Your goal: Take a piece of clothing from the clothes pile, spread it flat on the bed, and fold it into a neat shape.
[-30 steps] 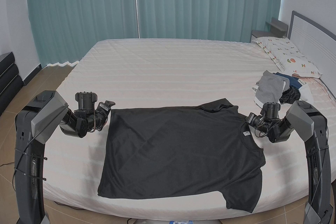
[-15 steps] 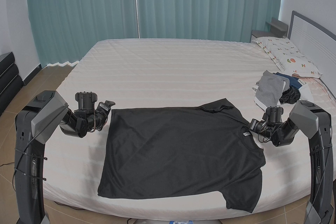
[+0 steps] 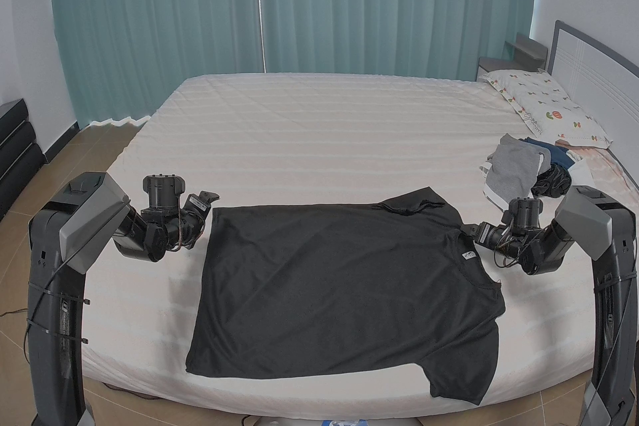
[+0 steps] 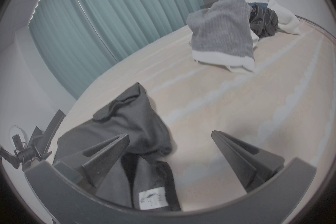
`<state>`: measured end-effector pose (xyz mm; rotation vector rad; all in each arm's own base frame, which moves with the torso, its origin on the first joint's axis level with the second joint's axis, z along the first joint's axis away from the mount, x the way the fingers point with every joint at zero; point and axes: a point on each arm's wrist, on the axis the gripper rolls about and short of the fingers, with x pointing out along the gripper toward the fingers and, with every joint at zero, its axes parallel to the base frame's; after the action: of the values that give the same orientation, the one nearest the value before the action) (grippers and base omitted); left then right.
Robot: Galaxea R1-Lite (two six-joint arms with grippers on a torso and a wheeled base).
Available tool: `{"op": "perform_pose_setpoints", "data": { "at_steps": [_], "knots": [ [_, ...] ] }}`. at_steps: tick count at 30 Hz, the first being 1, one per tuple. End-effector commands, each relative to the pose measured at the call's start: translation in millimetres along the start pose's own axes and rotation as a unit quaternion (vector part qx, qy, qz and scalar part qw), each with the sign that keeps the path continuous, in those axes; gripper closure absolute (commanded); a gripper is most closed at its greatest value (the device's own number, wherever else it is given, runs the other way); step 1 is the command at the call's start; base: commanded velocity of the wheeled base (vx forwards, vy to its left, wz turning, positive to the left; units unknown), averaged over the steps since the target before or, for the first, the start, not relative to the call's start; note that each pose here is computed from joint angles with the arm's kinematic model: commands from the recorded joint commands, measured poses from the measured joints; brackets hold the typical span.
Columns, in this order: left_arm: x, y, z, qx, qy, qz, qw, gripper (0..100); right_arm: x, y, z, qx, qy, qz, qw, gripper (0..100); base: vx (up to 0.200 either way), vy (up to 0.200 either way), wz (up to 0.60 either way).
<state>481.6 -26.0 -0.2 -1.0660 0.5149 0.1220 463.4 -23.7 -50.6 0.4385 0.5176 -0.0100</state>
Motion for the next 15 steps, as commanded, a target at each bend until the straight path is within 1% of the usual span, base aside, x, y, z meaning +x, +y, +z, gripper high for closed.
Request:
{"op": "perform_pose_setpoints", "data": {
  "at_steps": [1, 4, 7, 9, 11, 12, 13, 15],
  "knots": [
    [0, 1, -1, 0.000, 0.001, 0.002, 1.0000, 0, -7, 15, 20, 0.001, -0.026, 0.018, 0.9995, 0, 0.000, 0.000, 0.00],
    [1, 1, -2, 0.002, 0.003, 0.001, 1.0000, 0, -5, 22, 24, 0.004, -0.033, 0.026, 0.9991, 0, 0.000, 0.000, 0.00],
    [1, 1, -4, 0.026, 0.004, 0.001, 0.9997, 0, 2, 40, 37, -0.005, -0.050, 0.046, 0.9977, 0, 0.000, 0.000, 0.00],
    [3, 2, -4, 0.031, 0.005, 0.003, 0.9995, 0, 4, 48, 40, -0.006, -0.046, 0.050, 0.9977, 0, 0.000, 0.000, 0.00],
    [3, 3, -5, 0.032, 0.005, 0.004, 0.9995, 0, 14, 56, 37, -0.005, -0.021, 0.049, 0.9986, 0, 0.000, 0.000, 0.00],
    [3, 3, -5, 0.032, 0.006, 0.004, 0.9995, 0, 21, 58, 36, -0.006, -0.017, 0.050, 0.9986, 0, 0.000, 0.000, 0.00],
    [3, 3, -5, 0.032, 0.006, 0.004, 0.9995, 0, 22, 59, 35, -0.006, -0.016, 0.050, 0.9986, 0, 0.000, 0.000, 0.00],
    [3, 2, -7, 0.033, 0.005, 0.005, 0.9994, 0, 38, 63, 32, -0.005, -0.023, 0.054, 0.9983, 0, 0.000, 0.000, 0.00]
  ]
}}
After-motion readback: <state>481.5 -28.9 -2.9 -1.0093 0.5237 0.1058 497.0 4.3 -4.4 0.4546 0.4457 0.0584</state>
